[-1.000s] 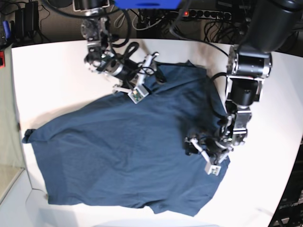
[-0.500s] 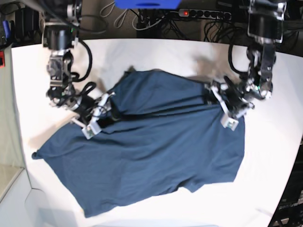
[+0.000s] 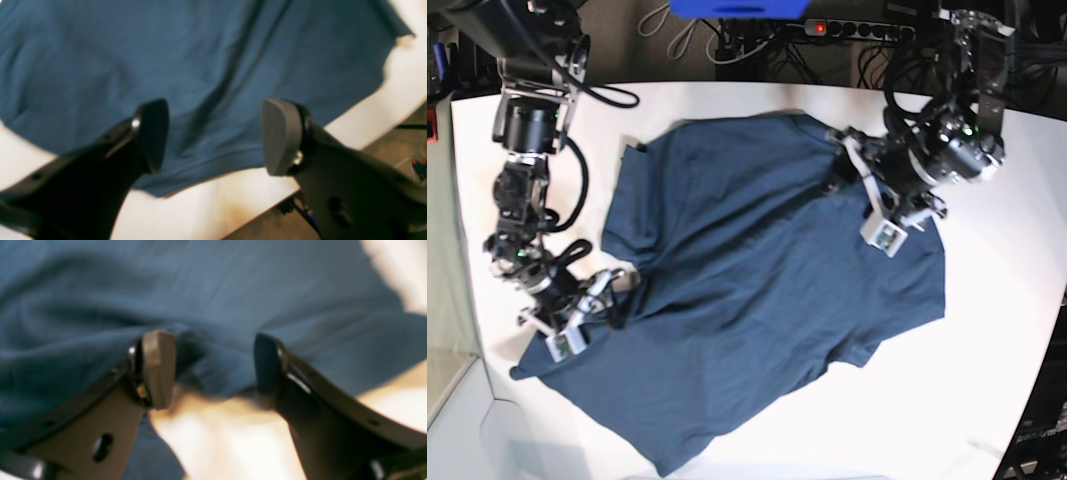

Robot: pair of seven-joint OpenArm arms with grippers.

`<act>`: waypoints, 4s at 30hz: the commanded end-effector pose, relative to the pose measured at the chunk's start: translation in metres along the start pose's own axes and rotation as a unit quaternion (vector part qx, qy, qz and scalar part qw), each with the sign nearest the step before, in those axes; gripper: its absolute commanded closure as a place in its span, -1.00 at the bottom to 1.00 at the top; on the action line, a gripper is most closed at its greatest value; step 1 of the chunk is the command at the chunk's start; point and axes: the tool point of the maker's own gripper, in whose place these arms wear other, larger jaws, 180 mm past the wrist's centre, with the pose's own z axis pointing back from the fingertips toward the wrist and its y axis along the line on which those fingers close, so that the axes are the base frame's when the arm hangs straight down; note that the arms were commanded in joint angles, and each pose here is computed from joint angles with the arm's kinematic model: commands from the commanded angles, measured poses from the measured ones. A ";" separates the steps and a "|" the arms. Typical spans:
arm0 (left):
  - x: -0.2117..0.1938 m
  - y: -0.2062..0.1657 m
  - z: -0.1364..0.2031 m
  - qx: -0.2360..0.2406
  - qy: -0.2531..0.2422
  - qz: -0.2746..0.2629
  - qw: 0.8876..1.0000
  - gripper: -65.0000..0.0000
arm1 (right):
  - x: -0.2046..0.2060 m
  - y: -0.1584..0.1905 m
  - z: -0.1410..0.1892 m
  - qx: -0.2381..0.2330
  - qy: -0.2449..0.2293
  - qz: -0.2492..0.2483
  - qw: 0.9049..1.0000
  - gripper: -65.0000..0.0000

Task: Layout the t-shirt on the table in an organized manner, then fold the t-shirt properly
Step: 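Pull the held shirt with both grippers to straighten it, then regrasp the shirt with both grippers and lift it off the table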

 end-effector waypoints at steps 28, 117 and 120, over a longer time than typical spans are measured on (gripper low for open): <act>0.019 0.176 -0.102 0.085 -0.036 0.194 0.977 1.00 | -0.087 0.235 0.096 0.153 0.055 -0.058 0.985 1.00; -0.040 0.055 -0.178 0.024 0.123 0.031 0.992 0.25 | -0.186 0.088 0.092 0.046 0.217 -0.040 0.974 0.62; -0.067 0.036 -0.162 0.015 0.153 0.017 0.988 0.25 | -0.189 0.036 0.085 0.012 0.228 -0.044 0.973 0.62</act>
